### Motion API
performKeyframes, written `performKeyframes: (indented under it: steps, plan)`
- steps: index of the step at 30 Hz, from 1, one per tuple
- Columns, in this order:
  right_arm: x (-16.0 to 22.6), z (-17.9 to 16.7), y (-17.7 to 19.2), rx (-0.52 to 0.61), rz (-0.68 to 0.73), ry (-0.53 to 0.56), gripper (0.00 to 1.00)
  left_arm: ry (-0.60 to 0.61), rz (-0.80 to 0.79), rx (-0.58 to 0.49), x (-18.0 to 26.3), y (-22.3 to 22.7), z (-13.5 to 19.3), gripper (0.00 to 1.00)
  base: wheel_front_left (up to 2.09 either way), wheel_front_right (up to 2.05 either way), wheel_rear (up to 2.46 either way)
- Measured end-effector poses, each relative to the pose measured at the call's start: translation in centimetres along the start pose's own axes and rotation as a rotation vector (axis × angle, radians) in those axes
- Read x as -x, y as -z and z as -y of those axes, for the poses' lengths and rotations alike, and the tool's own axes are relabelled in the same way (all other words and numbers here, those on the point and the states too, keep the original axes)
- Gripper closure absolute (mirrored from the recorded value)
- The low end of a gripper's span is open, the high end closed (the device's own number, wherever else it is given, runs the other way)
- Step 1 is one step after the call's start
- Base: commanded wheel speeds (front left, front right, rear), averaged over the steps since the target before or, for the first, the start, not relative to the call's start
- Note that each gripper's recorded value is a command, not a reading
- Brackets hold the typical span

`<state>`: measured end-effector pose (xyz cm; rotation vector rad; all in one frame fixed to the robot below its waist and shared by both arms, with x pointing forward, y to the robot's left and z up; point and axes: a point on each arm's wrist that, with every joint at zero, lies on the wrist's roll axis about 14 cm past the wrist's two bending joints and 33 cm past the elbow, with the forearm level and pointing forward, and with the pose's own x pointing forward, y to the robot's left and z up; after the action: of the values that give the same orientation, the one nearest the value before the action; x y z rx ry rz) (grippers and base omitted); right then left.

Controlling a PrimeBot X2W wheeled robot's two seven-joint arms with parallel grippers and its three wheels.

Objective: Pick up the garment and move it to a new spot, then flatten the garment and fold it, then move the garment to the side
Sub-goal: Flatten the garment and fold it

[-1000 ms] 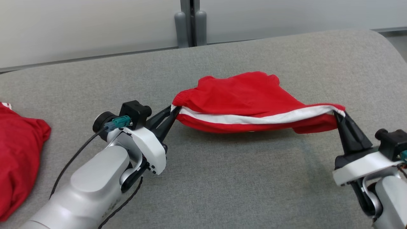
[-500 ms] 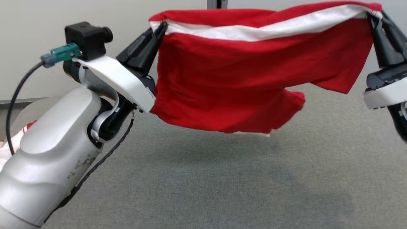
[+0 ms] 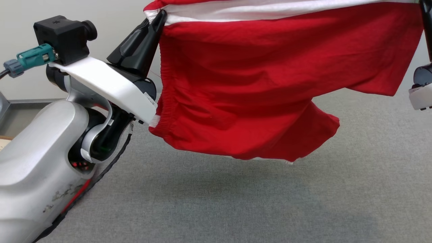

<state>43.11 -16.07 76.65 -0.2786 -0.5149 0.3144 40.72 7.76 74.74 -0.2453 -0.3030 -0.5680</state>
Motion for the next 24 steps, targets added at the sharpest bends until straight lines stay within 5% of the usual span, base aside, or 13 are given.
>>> performKeyframes:
  steps: [8, 15, 24]
  plan:
    - [-5.1, -1.2, 3.4, -0.033, -0.104, -0.083, 1.0, -0.046, -0.092, -0.02, -4.0, 2.4, -3.9, 1.0, 0.0, 0.0, 0.0]
    - [-15.0, 0.8, 7.9, 0.008, -0.024, -0.053, 1.0, -0.131, -0.013, -0.134, -13.0, 4.8, -12.4, 1.0, 0.0, 0.0, 0.0]
    - [-14.8, -4.4, 24.4, -0.097, -0.209, -0.077, 1.0, -0.125, -0.133, -0.126, -15.1, 18.6, -16.2, 1.0, 0.0, 0.0, 0.0]
